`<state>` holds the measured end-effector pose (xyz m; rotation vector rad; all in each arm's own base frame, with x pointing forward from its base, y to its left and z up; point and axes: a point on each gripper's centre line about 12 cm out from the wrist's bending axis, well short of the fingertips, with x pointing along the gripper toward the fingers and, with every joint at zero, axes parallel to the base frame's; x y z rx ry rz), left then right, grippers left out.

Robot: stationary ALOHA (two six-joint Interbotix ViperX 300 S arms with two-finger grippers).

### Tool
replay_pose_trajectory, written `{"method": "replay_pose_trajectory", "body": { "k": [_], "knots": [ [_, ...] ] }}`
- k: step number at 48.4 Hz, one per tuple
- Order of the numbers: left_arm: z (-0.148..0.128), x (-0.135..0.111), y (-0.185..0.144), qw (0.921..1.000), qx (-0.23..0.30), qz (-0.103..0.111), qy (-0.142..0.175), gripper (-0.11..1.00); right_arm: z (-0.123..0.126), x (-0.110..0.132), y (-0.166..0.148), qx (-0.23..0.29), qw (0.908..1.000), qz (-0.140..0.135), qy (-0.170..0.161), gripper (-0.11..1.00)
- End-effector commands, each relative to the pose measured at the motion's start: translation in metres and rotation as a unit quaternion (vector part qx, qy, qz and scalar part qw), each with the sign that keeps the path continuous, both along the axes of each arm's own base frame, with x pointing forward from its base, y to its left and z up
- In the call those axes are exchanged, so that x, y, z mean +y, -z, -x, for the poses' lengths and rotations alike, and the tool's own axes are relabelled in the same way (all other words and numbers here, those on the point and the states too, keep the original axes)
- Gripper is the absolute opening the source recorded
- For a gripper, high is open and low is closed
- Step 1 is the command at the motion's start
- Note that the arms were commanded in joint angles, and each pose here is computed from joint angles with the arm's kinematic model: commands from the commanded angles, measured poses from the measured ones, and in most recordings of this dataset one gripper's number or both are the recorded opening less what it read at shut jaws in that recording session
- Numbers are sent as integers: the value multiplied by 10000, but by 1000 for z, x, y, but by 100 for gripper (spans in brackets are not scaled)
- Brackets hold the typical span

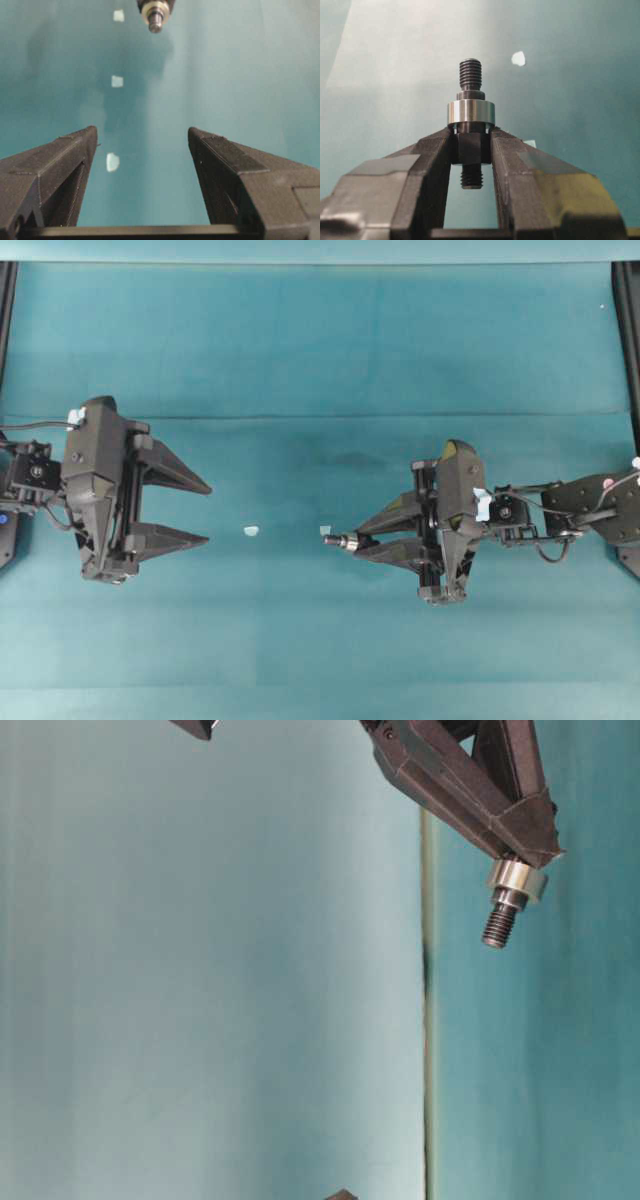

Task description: Insert the washer onto the shaft with both hands.

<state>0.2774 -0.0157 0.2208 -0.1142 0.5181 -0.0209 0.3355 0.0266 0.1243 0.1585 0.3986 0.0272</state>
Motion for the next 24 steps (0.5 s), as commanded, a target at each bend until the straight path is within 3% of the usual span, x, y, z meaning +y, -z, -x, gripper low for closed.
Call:
{"method": "replay_pose_trajectory", "body": {
  "k": [1,24],
  "knots": [
    [-1,-1,-6,10000,-85,-2,19,79,-3,1,-7,-120,9999,-43,3,0],
    [-1,-1,-6,10000,-84,5,15,79,-3,1,-7,-120,9999,-50,6,0]
  ]
}}
